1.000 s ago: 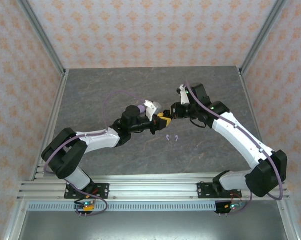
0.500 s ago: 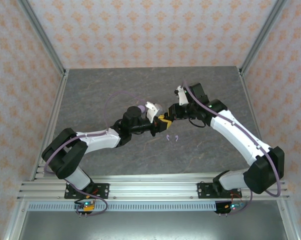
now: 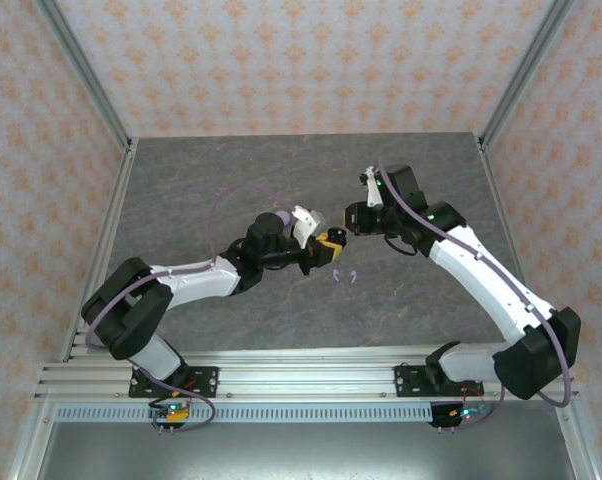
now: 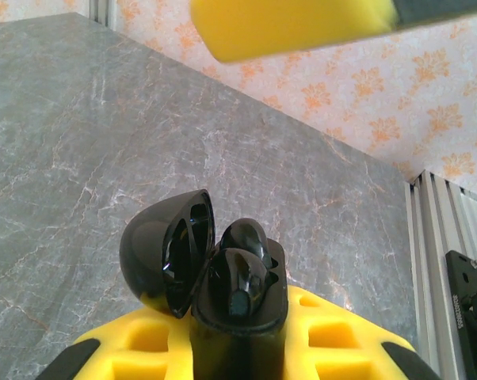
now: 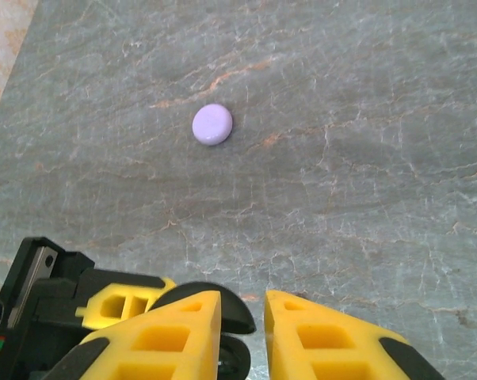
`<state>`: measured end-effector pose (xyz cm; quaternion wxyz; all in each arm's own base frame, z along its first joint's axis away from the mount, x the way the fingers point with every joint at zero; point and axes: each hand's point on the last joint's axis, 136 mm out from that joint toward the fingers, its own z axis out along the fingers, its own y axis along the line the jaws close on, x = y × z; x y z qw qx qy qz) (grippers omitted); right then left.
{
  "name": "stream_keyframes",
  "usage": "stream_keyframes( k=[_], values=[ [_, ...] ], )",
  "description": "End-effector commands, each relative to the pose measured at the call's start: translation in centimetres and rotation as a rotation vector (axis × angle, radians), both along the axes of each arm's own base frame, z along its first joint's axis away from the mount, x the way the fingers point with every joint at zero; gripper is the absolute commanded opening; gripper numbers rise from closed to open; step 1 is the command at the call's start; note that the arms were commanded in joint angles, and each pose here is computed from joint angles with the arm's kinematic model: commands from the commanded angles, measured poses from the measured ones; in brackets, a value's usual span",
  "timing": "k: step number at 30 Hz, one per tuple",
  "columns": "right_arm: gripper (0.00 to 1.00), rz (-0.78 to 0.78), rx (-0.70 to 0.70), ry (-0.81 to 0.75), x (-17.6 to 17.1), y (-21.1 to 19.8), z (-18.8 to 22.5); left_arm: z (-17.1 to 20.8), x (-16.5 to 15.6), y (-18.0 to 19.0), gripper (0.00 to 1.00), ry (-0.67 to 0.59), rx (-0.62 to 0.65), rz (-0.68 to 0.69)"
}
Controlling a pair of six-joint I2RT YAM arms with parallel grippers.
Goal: Insert the wireless bluetooth earbuds into the charging case
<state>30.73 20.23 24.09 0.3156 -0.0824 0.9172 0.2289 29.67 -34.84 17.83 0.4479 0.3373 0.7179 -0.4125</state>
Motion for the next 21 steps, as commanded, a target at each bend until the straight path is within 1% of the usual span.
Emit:
stream_keyframes(
  k=[1,4,10,15,21],
  values=[
    [0.20,-0.014,0.004,0.009,0.5,0.3,0.7,2.0,-0.9,-0.4,0.19,-0.103,0.014,-0.045],
    [0.18,0.033,0.030,0.058,0.3,1.5,0.3,1.9,-1.8,-0.3,0.19,-0.151,0.064,-0.082],
    [0.15,0.064,0.038,0.132,0.4,2.6,-0.9,1.9,-2.3,0.2,0.20,-0.187,0.130,-0.097],
    [0.14,0.091,0.045,0.198,0.1,3.3,-2.0,2.0,-2.3,0.4,0.19,-0.191,0.134,-0.093],
    [0.14,0.123,0.042,0.237,-0.3,3.7,-3.0,2.1,-1.9,0.4,0.19,-0.184,0.122,-0.068]
  ],
)
